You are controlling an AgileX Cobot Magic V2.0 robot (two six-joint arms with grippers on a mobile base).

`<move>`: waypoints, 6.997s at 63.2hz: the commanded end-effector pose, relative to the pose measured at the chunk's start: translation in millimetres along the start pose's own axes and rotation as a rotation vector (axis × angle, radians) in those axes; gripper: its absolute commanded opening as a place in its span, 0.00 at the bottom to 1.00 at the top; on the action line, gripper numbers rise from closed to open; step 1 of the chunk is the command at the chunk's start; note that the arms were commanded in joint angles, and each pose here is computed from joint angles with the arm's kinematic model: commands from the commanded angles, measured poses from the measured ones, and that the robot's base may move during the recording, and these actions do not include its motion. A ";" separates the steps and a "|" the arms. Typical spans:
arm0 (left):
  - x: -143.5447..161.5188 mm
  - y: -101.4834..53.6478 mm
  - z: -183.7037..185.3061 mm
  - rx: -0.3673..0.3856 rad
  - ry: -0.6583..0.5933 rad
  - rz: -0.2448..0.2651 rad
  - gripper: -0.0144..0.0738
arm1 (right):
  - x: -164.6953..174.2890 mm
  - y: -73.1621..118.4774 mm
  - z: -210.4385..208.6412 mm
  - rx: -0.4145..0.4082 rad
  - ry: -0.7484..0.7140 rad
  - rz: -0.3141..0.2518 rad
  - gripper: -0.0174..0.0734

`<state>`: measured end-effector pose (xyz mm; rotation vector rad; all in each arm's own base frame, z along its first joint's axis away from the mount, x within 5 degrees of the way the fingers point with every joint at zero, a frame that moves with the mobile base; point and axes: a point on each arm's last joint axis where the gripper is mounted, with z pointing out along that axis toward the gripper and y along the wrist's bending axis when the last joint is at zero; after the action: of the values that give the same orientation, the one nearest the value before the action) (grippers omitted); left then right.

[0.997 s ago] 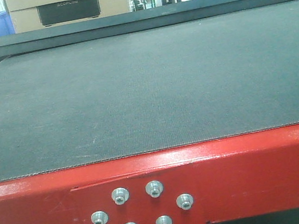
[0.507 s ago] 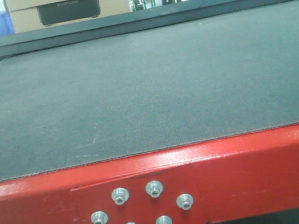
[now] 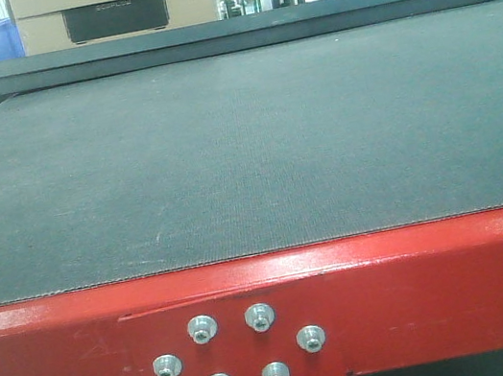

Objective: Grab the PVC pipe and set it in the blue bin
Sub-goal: 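Lift both held pipe pieces up off the table, then hold both pipe pieces while the base turns away from the table, then drive the base toward the shelf of blue bins, pieces held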

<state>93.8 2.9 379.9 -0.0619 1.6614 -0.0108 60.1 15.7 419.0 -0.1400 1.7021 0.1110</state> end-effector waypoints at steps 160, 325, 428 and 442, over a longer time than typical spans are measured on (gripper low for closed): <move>-3.6 -0.1 -2.3 0.000 -0.035 -0.011 0.04 | -1.5 0.1 -1.6 0.003 -0.021 0.001 0.01; -3.6 -0.1 -2.3 0.000 -0.035 -0.011 0.04 | -1.5 0.1 -1.6 0.003 -0.021 0.001 0.01; -3.8 -0.1 -2.3 0.000 -0.037 -0.011 0.04 | -1.5 0.1 -1.6 0.003 -0.021 0.001 0.01; -3.8 -0.1 -2.3 0.000 -0.037 -0.011 0.04 | -1.5 0.1 -1.6 0.003 -0.021 0.001 0.01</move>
<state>93.8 2.9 379.9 -0.0619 1.6614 -0.0108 60.2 15.7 418.8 -0.1396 1.7028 0.1114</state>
